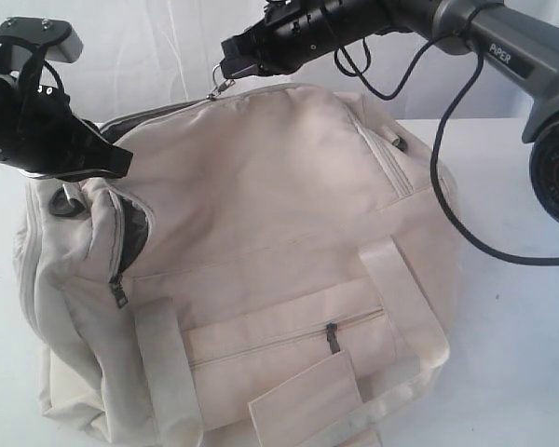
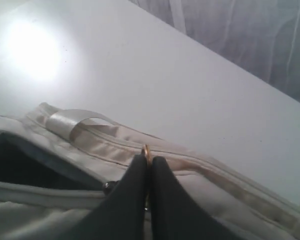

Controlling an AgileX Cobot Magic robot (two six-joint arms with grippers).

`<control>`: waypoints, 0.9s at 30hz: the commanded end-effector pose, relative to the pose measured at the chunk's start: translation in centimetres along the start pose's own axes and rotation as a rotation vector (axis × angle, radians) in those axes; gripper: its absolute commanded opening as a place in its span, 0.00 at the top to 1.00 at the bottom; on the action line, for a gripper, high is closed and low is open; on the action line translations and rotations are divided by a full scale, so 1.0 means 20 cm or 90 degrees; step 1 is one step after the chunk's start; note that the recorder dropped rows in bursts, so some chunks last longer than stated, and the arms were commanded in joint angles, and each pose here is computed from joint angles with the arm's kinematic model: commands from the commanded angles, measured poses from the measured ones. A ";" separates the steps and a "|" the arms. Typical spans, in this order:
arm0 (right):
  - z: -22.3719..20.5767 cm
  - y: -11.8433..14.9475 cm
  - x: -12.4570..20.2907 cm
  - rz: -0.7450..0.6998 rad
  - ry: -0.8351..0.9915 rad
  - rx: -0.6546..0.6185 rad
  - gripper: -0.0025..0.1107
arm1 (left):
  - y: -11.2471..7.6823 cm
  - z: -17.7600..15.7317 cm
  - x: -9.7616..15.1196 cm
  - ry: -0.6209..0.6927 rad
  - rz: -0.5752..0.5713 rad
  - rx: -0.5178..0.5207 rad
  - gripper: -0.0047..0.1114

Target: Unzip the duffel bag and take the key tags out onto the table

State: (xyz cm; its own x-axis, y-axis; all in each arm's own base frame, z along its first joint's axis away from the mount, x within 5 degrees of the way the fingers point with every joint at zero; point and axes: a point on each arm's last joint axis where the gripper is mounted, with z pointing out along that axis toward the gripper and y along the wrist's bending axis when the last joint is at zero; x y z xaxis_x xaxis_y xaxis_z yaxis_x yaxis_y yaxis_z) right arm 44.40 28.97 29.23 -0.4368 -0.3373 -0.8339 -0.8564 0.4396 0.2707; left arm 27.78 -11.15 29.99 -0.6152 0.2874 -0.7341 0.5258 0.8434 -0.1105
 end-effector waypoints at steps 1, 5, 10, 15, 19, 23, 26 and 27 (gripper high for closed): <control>-0.11 -0.13 -0.04 0.027 -0.039 0.072 0.98 | 0.00 -0.01 0.00 0.011 -0.006 0.007 0.96; -0.22 -0.27 -0.01 0.070 -0.040 0.105 0.98 | 0.00 -0.01 0.00 0.010 -0.006 0.006 0.96; -0.31 -0.36 0.02 0.087 -0.027 0.113 0.98 | 0.00 -0.01 0.00 0.010 -0.008 0.006 0.96; -0.39 -0.44 0.05 0.105 -0.024 0.127 0.98 | 0.00 -0.01 0.00 0.010 -0.008 0.006 0.96; -0.46 -0.50 0.08 0.131 -0.016 0.132 0.98 | 0.00 -0.01 0.00 0.009 -0.008 0.006 0.96; -0.52 -0.53 0.11 0.153 0.007 0.120 0.98 | 0.00 -0.01 0.00 0.008 -0.008 0.005 0.96; -0.56 -0.56 0.14 0.167 0.024 0.116 0.98 | 0.00 -0.01 0.00 0.008 -0.008 0.005 0.96; -0.58 -0.57 0.15 0.170 0.028 0.115 0.98 | 0.00 -0.01 0.00 0.008 -0.008 0.005 0.96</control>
State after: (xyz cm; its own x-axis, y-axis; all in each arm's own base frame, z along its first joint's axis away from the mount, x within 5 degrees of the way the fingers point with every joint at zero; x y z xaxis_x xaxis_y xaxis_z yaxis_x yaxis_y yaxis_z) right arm 49.66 15.22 28.49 -0.6510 -0.2239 -0.7253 -0.6615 0.6361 0.3973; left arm 27.76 -11.14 29.96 -0.6197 0.2867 -0.7306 0.5238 0.8443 -0.1130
